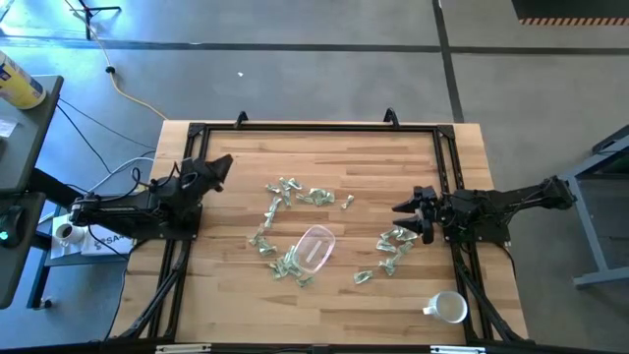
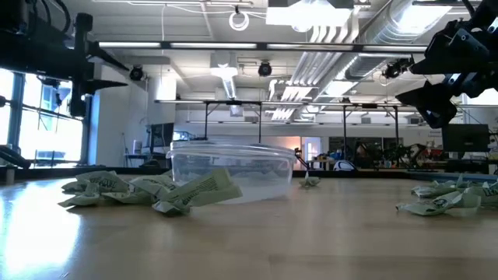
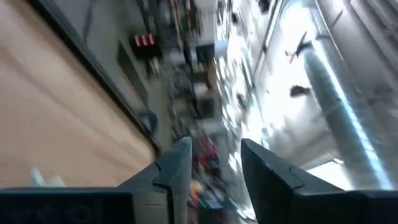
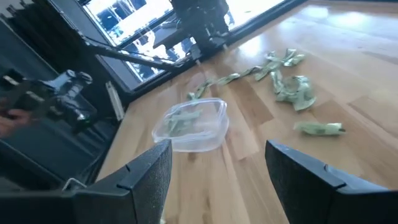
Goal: Pick and place Stevia / Truvia into bins
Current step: Put the stevia packet into the transparent bin
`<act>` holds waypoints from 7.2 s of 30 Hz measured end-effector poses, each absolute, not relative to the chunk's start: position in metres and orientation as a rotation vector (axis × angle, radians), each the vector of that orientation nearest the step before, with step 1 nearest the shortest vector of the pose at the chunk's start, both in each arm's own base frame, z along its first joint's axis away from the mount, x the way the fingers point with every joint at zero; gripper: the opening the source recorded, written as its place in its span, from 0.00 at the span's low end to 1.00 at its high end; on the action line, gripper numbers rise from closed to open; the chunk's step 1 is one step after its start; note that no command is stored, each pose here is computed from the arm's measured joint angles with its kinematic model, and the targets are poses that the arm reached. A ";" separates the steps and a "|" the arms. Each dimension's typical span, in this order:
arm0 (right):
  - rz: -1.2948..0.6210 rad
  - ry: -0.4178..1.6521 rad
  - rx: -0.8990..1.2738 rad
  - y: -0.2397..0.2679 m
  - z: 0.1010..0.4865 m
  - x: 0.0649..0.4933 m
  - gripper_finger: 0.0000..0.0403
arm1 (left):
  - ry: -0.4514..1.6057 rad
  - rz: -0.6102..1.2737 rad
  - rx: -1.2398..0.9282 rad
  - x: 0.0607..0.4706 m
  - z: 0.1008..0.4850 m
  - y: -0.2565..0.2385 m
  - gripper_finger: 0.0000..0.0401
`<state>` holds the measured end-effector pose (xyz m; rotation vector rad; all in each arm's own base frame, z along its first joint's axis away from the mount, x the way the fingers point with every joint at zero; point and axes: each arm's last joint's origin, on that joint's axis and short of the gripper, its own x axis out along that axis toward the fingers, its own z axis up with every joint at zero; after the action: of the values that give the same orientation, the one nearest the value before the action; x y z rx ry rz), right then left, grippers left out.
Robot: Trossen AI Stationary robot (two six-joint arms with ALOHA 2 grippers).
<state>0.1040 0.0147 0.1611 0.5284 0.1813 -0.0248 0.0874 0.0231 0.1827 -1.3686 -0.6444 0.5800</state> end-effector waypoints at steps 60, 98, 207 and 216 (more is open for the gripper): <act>0.043 1.362 -0.220 -0.059 0.171 0.335 0.61 | 0.148 0.311 -1.163 0.127 0.148 0.019 0.43; 0.174 1.105 0.364 -0.031 0.230 0.397 0.04 | 0.180 0.348 -1.157 0.126 0.144 0.019 0.43; -0.322 1.005 0.526 0.025 0.210 0.345 0.01 | 0.248 0.352 -1.055 0.124 0.139 0.018 0.43; -0.247 1.014 0.574 0.006 0.188 0.361 0.26 | 0.248 0.353 -1.056 0.124 0.139 0.018 0.43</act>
<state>0.3613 0.0062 0.1879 0.5737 1.0142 -0.2467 0.1240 0.0182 0.1391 -1.0562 0.2485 0.3527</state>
